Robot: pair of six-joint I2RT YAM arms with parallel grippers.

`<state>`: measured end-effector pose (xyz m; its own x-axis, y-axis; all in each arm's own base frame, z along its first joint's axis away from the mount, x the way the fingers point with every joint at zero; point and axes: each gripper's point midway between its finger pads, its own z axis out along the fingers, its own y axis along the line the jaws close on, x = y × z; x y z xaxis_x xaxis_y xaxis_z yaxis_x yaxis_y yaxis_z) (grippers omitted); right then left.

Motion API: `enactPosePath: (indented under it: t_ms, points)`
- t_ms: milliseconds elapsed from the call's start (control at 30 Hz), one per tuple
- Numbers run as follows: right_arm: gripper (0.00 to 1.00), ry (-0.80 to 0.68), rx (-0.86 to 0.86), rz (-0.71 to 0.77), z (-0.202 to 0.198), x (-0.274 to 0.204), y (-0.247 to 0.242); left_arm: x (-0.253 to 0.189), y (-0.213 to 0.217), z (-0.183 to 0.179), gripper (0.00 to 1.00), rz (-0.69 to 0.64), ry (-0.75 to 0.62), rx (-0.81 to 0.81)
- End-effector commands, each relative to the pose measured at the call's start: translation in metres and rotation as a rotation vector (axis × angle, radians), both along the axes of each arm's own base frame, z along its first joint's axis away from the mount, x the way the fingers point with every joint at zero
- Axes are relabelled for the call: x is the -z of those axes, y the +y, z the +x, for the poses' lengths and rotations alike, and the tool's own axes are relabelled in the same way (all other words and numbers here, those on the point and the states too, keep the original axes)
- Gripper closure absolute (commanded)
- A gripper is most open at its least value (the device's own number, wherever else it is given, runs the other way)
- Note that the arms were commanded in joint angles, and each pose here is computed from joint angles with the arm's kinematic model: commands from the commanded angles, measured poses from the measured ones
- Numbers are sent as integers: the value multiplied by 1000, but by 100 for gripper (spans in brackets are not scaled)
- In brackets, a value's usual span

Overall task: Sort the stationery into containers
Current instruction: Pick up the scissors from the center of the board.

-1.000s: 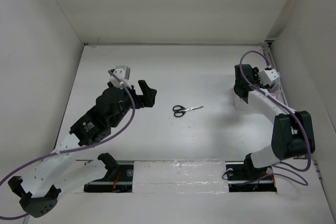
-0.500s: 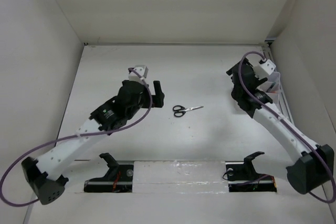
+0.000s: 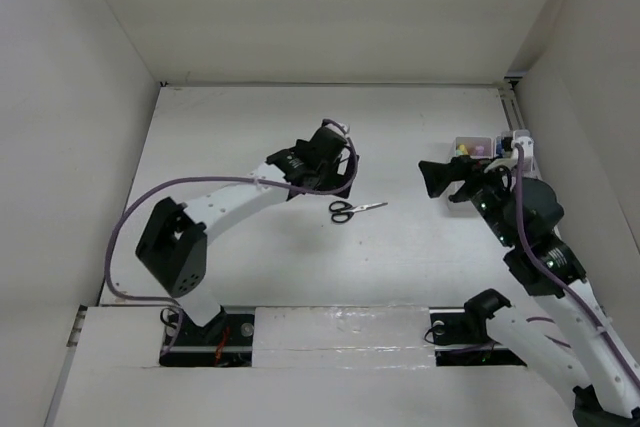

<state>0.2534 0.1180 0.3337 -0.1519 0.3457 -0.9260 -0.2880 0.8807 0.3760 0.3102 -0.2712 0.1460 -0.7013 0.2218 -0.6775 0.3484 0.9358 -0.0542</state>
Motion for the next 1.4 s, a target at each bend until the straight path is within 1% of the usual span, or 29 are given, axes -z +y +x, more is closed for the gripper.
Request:
enactPosePath:
  t_ms: [0,33,100,167,200,233,267,367,400,533,633,700,733,1000,1033,1067,1167,1200,1267,1333,1367]
  points:
    - [7,-32,-209,-25,-35,-2,25,15,-9,10,2,74,7,89]
    - [6,-31,-233,-14,-42,-3,28,16,-13,15,2,75,-1,95]
    - [6,-51,-248,5,-51,-7,28,35,-20,17,5,97,33,127]
    - [6,-36,-270,-1,-56,0,30,44,-21,21,6,100,47,124]
    - [6,-10,-280,-12,-58,7,31,55,-20,22,6,112,72,132]
    - [6,1,-280,-17,-59,10,31,55,-23,26,6,107,66,132]
    - [6,-12,-289,-23,-63,6,31,59,-21,31,6,105,65,120]
    - [6,-26,-289,-17,-66,5,28,79,-19,30,8,116,115,126]
    - [6,-26,-289,-17,-66,5,28,79,-18,31,10,122,111,121]
    - [6,-35,-298,-13,-67,2,30,81,-9,38,10,121,110,86]
    - [6,-46,-328,-7,-69,-1,36,86,-7,36,15,134,125,86]
    - [6,-56,-328,-3,-66,-4,38,91,-7,35,15,140,134,86]
    - [6,-46,-329,-7,-64,-2,39,95,-4,32,17,152,148,87]
    - [6,-49,-329,-16,-59,-1,41,102,-2,22,18,152,186,104]
    - [6,-49,-329,-16,-59,-1,41,102,-1,23,20,159,180,98]
    - [6,-49,-339,-16,-61,-1,43,111,3,19,20,181,209,98]
    - [6,-49,-339,-16,-61,-1,43,123,11,18,26,234,237,83]
    - [6,-49,-339,-16,-61,-1,43,123,8,20,27,228,237,75]
    - [6,-58,-339,-12,-62,-4,42,123,8,20,27,228,237,75]
    - [6,-66,-339,-8,-63,-8,41,122,10,18,31,228,237,75]
    - [6,-58,-339,-12,-63,-5,41,122,10,18,31,228,237,75]
